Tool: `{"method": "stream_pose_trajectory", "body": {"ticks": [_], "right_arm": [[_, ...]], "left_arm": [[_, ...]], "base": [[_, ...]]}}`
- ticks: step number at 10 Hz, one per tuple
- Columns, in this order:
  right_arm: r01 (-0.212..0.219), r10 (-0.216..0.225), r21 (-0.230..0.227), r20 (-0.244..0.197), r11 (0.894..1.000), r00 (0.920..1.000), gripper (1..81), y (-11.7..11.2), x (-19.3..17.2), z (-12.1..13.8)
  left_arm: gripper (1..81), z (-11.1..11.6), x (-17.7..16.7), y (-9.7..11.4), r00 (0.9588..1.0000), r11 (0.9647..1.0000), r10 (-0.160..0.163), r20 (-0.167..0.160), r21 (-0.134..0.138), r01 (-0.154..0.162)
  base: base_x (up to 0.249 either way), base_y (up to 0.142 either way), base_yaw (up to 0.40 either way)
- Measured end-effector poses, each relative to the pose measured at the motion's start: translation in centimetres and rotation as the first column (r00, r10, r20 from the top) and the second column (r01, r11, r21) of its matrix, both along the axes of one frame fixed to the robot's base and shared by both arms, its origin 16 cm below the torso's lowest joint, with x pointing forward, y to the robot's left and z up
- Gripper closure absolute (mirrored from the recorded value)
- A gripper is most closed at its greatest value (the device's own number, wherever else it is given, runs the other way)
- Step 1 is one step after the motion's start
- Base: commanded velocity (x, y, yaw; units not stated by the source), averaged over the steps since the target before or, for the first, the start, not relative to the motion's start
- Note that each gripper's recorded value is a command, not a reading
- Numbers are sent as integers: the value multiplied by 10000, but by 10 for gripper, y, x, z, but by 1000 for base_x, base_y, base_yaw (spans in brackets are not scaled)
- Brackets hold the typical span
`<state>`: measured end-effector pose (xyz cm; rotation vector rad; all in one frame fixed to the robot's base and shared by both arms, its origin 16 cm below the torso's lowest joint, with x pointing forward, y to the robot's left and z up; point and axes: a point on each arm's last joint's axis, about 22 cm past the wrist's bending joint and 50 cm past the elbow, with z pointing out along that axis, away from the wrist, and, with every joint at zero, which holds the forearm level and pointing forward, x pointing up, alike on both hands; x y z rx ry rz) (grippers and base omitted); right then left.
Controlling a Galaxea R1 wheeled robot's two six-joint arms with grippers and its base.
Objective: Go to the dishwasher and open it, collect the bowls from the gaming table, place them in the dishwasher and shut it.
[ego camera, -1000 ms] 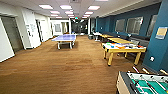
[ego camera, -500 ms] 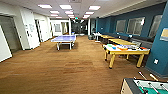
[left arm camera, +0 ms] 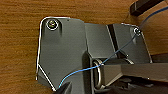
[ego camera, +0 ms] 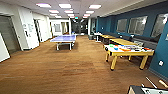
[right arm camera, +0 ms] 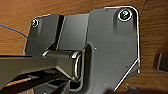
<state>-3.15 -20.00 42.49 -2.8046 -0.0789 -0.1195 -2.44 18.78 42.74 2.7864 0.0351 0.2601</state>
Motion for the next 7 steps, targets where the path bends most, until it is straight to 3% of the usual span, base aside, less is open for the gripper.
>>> {"method": "stream_pose_trajectory", "body": {"ticks": [7], "right_arm": [[-2, 2, 17, 9, 10000, 10000, 10, 1, 2, 0]], "left_arm": [[10, 0, -1, -2, 10000, 10000, 0, -18, -25, 0]], "base": [[278, 0, 0]]}}
